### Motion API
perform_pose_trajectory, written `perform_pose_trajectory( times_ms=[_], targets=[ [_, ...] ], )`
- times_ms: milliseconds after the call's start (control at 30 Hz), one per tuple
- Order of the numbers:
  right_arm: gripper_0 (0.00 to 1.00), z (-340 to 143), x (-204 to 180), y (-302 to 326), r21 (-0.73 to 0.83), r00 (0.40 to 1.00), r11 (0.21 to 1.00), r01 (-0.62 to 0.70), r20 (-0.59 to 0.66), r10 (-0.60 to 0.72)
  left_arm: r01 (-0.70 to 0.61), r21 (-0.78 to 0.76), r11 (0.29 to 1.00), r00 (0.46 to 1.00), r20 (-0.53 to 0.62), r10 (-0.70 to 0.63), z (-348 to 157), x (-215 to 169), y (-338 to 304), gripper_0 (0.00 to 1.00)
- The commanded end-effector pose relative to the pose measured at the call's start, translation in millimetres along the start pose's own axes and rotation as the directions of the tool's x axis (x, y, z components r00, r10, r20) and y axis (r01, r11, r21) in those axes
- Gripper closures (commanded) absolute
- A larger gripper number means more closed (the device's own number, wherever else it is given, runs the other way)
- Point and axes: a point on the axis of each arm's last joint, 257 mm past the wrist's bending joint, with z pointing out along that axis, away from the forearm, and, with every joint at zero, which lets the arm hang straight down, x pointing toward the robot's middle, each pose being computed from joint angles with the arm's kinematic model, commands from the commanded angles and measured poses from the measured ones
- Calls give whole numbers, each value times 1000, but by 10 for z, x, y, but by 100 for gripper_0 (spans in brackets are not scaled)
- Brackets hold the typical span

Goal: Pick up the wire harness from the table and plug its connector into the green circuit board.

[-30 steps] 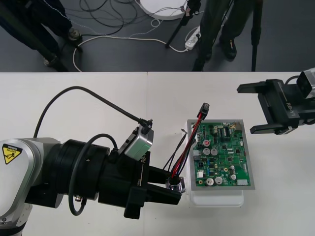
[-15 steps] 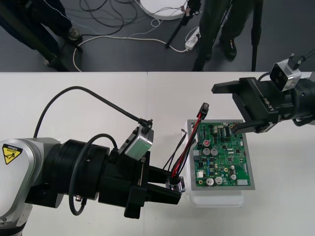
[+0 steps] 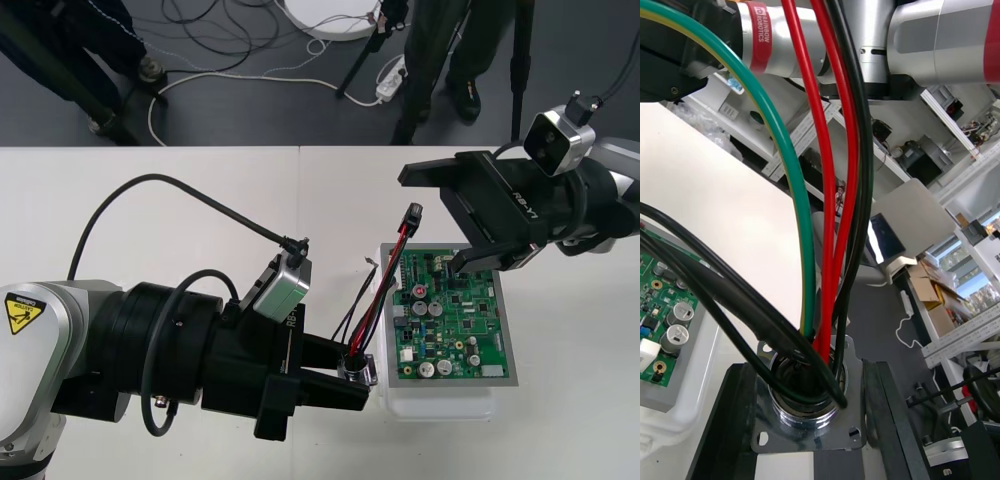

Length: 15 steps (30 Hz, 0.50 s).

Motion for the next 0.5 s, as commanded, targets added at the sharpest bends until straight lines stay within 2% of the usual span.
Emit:
perform_pose_trajectory(
  times_ms=[33, 500],
  targets=[
    [0, 319, -214, 70, -106, 998, 994, -30, 47, 35, 57, 9, 998, 994, 91, -58, 45, -225, -95, 100],
    [0, 514, -338, 138, -174, 995, 983, -65, 65, 77, 58, 13, 998, 994, 96, -59, 46, -239, -108, 100]
  ],
)
